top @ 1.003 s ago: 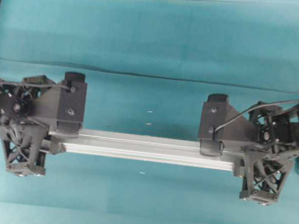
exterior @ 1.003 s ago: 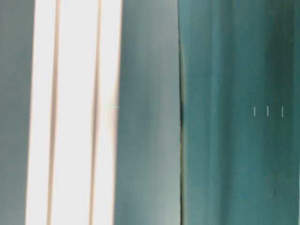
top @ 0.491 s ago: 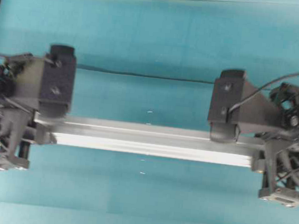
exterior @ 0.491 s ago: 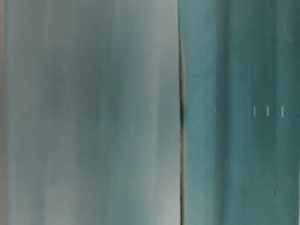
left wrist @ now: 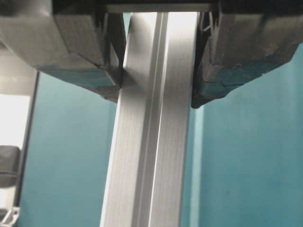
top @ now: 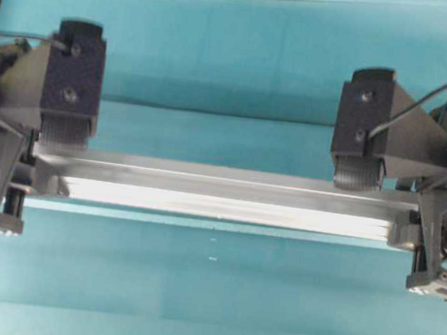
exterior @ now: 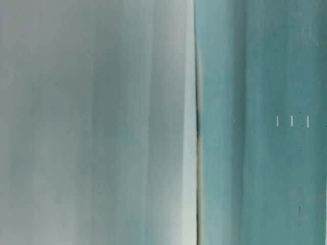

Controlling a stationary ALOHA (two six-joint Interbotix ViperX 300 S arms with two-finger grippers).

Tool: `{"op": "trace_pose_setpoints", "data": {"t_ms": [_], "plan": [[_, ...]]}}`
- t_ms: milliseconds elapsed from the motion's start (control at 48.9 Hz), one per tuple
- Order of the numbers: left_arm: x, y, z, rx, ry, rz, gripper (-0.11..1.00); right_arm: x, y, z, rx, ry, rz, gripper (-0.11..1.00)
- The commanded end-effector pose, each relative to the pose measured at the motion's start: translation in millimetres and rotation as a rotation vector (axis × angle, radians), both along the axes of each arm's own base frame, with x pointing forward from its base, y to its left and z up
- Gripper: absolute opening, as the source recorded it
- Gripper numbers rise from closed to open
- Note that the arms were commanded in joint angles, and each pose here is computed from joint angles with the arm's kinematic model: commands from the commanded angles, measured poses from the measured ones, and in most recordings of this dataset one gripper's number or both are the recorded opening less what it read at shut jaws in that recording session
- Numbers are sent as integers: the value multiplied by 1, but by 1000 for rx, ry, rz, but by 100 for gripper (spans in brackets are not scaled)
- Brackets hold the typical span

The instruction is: Lift the metal rail with both hands and move it towards you.

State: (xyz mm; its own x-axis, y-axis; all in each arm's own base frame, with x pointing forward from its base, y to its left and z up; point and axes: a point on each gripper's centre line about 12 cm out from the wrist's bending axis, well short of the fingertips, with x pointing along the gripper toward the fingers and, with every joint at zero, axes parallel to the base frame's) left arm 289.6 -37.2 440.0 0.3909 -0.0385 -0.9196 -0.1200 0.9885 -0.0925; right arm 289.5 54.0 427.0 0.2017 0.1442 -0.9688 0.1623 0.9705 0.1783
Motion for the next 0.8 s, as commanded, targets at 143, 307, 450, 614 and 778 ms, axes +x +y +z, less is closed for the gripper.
{"op": "trace_pose_setpoints", "data": {"t_ms": [143,307,450,614,778], "plan": [[-1,9,11,-2,-32,37,31,-2,-10,12,15,-35,-104,37],[2,16,0,12,-12,56,31,-1,-18,-1,-16,-6,-105,37],[9,25,-29,15,6,86,31,1,-30,-37,-62,42,-70,37],[17,32,-68,16,6,105,31,4,-40,-85,-71,45,-66,37],[20,34,-110,20,22,108,31,4,-43,-128,-73,27,-84,37]]}}
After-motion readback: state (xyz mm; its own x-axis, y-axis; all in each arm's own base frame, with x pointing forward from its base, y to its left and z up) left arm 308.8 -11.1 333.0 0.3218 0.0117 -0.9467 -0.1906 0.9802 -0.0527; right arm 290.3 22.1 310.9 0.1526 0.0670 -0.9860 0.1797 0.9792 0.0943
